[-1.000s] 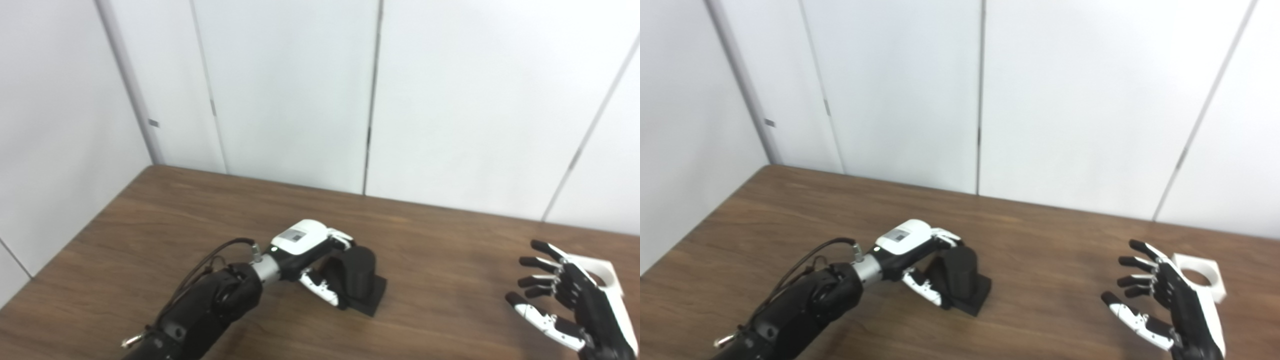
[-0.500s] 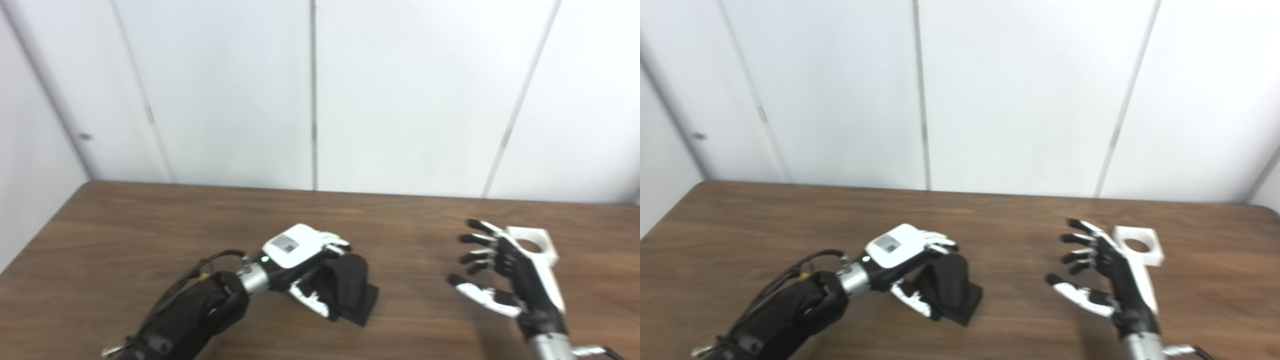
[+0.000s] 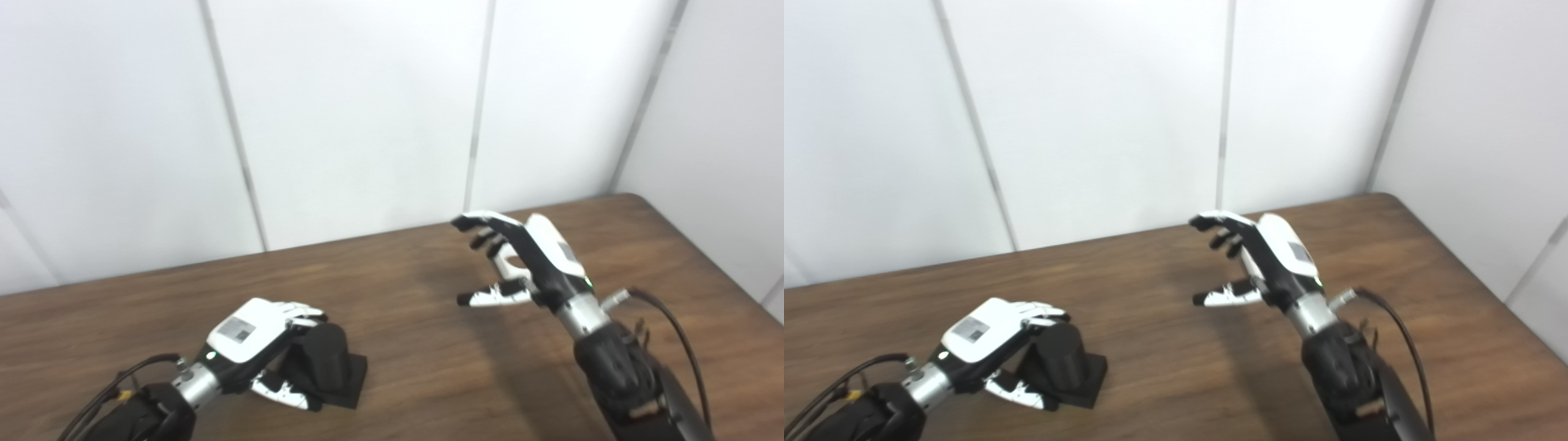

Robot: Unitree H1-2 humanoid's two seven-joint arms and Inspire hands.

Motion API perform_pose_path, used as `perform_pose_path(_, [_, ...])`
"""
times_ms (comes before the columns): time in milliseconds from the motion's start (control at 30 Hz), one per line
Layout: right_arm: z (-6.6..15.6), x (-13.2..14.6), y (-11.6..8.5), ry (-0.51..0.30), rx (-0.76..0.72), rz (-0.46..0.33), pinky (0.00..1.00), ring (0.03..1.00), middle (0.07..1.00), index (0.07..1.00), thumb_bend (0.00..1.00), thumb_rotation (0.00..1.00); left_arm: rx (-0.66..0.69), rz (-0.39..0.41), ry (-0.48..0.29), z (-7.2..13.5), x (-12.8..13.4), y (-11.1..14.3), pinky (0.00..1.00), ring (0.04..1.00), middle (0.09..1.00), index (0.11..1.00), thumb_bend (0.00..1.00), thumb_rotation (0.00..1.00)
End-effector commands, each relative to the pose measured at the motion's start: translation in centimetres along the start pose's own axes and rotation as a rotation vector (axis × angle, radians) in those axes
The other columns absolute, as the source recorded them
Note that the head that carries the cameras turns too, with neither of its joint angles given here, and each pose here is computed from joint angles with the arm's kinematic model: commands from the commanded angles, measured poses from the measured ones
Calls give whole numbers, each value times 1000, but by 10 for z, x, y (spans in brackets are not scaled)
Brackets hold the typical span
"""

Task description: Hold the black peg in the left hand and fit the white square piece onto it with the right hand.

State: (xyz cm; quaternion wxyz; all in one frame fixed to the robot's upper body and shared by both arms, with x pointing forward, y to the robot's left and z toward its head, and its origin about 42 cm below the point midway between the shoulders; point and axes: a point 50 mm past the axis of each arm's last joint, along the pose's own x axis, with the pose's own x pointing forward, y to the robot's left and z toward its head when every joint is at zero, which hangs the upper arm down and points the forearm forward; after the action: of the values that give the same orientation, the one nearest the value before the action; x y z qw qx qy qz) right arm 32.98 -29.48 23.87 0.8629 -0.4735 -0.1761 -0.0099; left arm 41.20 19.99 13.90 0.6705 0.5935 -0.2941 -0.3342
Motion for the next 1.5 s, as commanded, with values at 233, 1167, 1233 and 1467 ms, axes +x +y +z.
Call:
perform_pose_path(233, [10, 38, -46, 59, -339, 117, 681, 819, 859, 806, 829, 133, 45, -212, 34, -16, -44, -35, 696, 784, 796, 489, 524, 59])
perform_pose_path(1167, [-48, 111, -61, 357, -636, 447, 879, 949, 973, 872, 1000, 220, 27, -216, 22, -19, -54, -27, 679, 771, 784, 489, 523, 55])
perform_pose_path(1233, [-48, 113, -59, 365, -646, 466, 864, 938, 962, 864, 1000, 204, 27, -215, 21, -19, -54, -26, 678, 771, 784, 490, 523, 56])
perform_pose_path(1467, [-56, 121, -49, 377, -688, 531, 862, 918, 953, 864, 985, 172, 28, -215, 21, -18, -55, -28, 674, 767, 783, 489, 523, 55])
